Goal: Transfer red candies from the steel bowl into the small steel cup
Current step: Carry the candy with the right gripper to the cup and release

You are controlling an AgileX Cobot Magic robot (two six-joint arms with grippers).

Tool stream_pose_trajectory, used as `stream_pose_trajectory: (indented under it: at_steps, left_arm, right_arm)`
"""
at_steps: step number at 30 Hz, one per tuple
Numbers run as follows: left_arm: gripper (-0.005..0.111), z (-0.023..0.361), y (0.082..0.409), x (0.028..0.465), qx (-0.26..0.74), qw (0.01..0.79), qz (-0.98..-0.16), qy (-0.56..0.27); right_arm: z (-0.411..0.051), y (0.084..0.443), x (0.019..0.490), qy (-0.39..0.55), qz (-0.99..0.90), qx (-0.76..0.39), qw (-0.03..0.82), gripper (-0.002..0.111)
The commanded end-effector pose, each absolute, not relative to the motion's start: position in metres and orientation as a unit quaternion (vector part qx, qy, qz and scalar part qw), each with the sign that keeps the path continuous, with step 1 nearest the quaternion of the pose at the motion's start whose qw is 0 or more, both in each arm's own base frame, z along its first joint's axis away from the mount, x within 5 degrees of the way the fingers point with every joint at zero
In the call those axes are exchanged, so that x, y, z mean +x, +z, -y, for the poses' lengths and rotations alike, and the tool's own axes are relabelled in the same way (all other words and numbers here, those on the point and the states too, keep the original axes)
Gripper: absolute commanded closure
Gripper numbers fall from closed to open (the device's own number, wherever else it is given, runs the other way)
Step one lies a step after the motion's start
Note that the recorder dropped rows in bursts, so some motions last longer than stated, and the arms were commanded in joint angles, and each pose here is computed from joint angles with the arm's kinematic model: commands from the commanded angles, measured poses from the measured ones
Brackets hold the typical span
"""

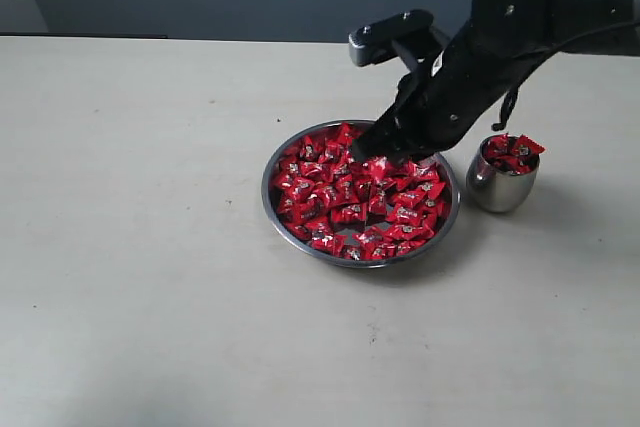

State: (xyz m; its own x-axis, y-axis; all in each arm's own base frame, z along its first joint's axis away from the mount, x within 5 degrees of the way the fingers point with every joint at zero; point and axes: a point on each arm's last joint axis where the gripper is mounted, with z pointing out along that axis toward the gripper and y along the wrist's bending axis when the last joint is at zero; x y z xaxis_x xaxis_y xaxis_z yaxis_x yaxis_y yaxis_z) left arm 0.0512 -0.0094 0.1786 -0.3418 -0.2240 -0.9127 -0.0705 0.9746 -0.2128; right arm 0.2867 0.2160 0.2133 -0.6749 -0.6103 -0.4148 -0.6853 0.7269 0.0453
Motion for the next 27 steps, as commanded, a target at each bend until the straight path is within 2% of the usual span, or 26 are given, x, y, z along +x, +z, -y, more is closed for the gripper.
stream_pose_trajectory:
  at_steps: [1,14,27]
  left_arm:
    - [0.106,0.009,0.179,0.051,-0.092,0.569,-0.814,-0.067]
    - [0.106,0.009,0.179,0.051,-0.092,0.569,-0.814,-0.067]
    - [0.106,0.009,0.179,0.051,-0.092,0.569,-0.814,-0.067]
  right_arm:
    - [-0.188,0.236,0.294,0.051,-0.916,-0.332,0.22,0.108]
    - [-0.104,0.241,0.325,0.019,-0.955,-0.212,0.208,0.108]
    - [-0.1,0.206,0.333,0.014,-0.96,-0.212,0.182,0.108]
